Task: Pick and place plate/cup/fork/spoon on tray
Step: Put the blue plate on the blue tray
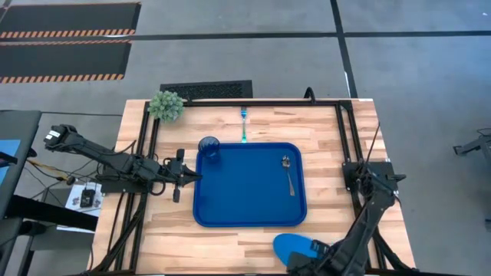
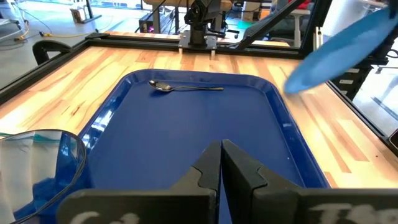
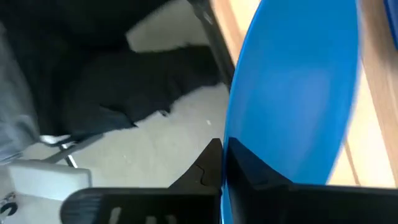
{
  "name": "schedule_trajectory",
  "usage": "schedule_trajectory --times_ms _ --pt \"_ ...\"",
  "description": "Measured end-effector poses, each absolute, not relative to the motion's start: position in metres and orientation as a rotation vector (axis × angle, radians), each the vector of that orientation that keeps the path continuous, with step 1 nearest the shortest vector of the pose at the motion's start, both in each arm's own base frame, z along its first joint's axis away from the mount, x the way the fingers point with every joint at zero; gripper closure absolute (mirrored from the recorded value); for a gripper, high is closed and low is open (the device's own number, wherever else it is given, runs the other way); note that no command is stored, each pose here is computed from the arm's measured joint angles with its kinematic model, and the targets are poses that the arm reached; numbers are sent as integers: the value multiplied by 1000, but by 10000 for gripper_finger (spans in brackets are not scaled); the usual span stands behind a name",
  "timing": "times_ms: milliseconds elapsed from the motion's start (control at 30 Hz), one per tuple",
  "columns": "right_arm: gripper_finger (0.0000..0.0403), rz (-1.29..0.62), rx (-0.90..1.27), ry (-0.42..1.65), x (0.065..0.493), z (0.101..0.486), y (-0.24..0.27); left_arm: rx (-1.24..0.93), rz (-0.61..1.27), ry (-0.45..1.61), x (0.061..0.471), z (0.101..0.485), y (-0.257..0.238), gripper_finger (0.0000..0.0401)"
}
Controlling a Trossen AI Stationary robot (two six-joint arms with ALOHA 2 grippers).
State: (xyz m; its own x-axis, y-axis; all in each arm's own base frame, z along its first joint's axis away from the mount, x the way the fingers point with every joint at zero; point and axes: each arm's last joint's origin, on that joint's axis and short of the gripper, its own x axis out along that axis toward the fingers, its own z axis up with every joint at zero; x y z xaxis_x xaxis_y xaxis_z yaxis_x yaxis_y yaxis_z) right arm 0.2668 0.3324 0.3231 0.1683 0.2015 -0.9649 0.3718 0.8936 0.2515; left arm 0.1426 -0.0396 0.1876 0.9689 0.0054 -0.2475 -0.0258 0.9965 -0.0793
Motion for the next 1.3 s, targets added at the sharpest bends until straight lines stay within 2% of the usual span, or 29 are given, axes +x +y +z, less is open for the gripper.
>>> schedule_trajectory --times_ms 133,367,867,1300 --pt "380 -47 454 1308 267 343 331 -82 16 250 143 188 -40 401" --pt "389 26 351 1226 267 352 327 -82 16 250 143 188 -40 401" --pt "389 129 198 1083 272 358 329 -82 15 249 143 188 -40 401" --pt "390 172 -88 929 279 362 326 -82 15 249 143 188 -40 401"
